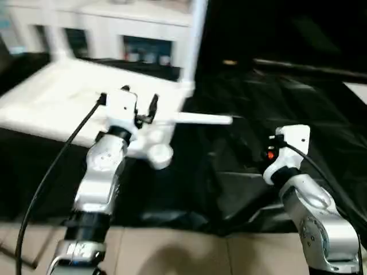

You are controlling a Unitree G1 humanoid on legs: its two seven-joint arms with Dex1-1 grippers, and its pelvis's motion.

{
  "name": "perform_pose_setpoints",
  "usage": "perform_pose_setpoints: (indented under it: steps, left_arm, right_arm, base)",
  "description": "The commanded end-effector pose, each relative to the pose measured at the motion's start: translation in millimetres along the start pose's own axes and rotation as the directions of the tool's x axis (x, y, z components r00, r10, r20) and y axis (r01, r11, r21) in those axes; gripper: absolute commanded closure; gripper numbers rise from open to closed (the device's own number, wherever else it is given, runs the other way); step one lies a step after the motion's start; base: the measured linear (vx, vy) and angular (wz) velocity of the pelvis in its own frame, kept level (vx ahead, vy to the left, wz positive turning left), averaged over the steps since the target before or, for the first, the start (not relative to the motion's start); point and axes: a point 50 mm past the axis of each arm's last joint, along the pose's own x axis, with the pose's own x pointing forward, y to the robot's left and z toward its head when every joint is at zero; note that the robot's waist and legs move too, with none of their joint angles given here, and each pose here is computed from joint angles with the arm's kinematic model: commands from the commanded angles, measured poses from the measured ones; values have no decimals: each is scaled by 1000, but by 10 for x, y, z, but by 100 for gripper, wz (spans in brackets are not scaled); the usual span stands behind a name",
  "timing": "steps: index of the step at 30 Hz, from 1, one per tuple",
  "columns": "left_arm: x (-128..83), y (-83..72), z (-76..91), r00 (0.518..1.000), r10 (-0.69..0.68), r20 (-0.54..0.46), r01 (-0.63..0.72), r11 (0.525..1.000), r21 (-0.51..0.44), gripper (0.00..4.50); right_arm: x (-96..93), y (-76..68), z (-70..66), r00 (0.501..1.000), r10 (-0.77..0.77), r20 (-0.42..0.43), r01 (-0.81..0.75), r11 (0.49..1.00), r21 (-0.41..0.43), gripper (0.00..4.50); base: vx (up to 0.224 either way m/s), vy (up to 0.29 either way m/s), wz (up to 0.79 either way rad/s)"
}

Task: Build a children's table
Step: Pick table leg

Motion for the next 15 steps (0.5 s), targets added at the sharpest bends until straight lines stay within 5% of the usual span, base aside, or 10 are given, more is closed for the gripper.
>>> perform_pose_setpoints:
  steps: [1, 8, 10, 15]
  left_arm:
    - [12, 40, 65, 1000, 20, -4, -20, 1000, 16, 48]
    - [-7, 49, 76, 999, 28, -19, -28, 1000, 3, 48]
    - [-10, 44, 79, 999, 28, -19, -28, 1000, 8, 48]
    - [-21, 37, 87, 1000, 5, -18, -5, 1000, 3, 48]
  right_arm:
    - [30, -25, 48, 1000, 9, 22, -8, 1000, -20, 0]
    - [49, -14, 51, 999, 35, 23, -34, 999, -21, 0]
    - [42, 33, 28, 997, 79, -8, -79, 993, -86, 0]
    - [38, 0, 63, 998, 47, 30, -47, 999, -19, 0]
  base:
    - [145, 2, 4]
    - [194, 15, 12]
    - [229, 8, 24]
    - [121, 148, 87]
